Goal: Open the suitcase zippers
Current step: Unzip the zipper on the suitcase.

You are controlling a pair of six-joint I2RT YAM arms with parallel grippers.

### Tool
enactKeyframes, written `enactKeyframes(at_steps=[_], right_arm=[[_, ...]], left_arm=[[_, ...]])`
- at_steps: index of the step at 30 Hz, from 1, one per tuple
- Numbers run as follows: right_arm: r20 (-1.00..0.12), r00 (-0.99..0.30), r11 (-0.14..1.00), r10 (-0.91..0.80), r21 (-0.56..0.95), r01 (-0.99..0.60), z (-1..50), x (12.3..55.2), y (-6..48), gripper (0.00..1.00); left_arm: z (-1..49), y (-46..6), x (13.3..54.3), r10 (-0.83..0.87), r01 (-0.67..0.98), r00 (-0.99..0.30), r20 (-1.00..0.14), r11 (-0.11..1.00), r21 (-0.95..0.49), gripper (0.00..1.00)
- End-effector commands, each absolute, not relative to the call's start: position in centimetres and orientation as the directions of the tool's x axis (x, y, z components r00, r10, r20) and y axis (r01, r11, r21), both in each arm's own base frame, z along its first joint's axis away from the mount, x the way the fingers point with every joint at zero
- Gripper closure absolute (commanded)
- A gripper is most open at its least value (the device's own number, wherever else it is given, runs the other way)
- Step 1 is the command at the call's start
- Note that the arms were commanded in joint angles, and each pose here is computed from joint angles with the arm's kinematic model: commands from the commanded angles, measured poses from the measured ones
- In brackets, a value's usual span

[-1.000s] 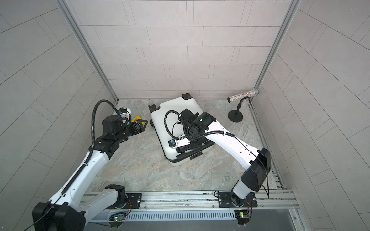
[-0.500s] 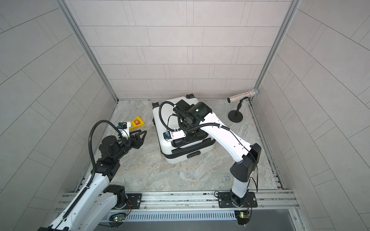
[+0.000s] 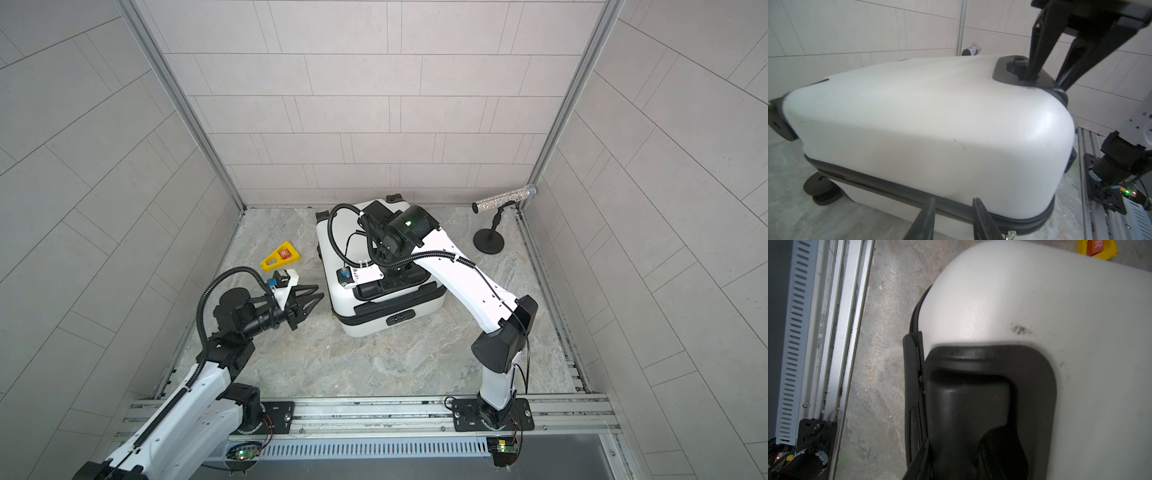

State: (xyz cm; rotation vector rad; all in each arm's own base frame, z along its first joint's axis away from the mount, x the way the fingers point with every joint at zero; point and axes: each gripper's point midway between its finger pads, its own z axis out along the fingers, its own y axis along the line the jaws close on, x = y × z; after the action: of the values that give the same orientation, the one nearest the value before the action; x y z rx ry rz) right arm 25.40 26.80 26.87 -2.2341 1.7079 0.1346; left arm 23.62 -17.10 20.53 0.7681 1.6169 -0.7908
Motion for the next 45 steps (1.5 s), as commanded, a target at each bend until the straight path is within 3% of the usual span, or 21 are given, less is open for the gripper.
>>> enactKeyframes(at_steps=[1,8,16,22,25,37,45], right_arm=[[-0.308,0.323,-0.182,-0.895,-0.411,-0.894,31.4,28.3,27.7,1.00],[-0.284,0.337,-0.189,-0.898,-0.443,-0.876,31.5,29.1,27.8,1.00],[-0.295,0.345,-0.179,-0.891,-0.470,-0.864,32.4,29.8,28.0,1.00],[-0.278,0.355,-0.178,-0.892,-0.505,-0.844,33.3,30.8,28.3,1.00],[-0.287,0.363,-0.182,-0.887,-0.504,-0.844,33.4,30.8,28.5,1.00],[-0.283,0.376,-0.200,-0.882,-0.499,-0.844,33.4,30.3,28.3,1.00],[-0.278,0.379,-0.206,-0.883,-0.496,-0.843,33.2,30.3,28.3,1.00]], left_arm=[[20.1,-18.2,22.4,0.098,0.866,-0.117,-0.988,0.498,-0.053,0.67],[17.9,-18.8,22.0,0.173,0.863,-0.114,-0.978,0.506,-0.011,0.76],[17.6,-18.7,20.5,0.233,0.868,-0.166,-0.958,0.497,-0.030,0.76],[16.8,-18.4,20.7,0.309,0.865,-0.125,-0.943,0.499,0.049,0.73],[16.6,-19.1,20.7,0.314,0.886,-0.135,-0.940,0.462,0.027,0.74],[17.9,-20.4,23.4,0.216,0.874,-0.123,-0.969,0.486,-0.002,0.79],[18.2,-21.1,23.0,0.200,0.894,-0.095,-0.975,0.448,0.005,0.93]])
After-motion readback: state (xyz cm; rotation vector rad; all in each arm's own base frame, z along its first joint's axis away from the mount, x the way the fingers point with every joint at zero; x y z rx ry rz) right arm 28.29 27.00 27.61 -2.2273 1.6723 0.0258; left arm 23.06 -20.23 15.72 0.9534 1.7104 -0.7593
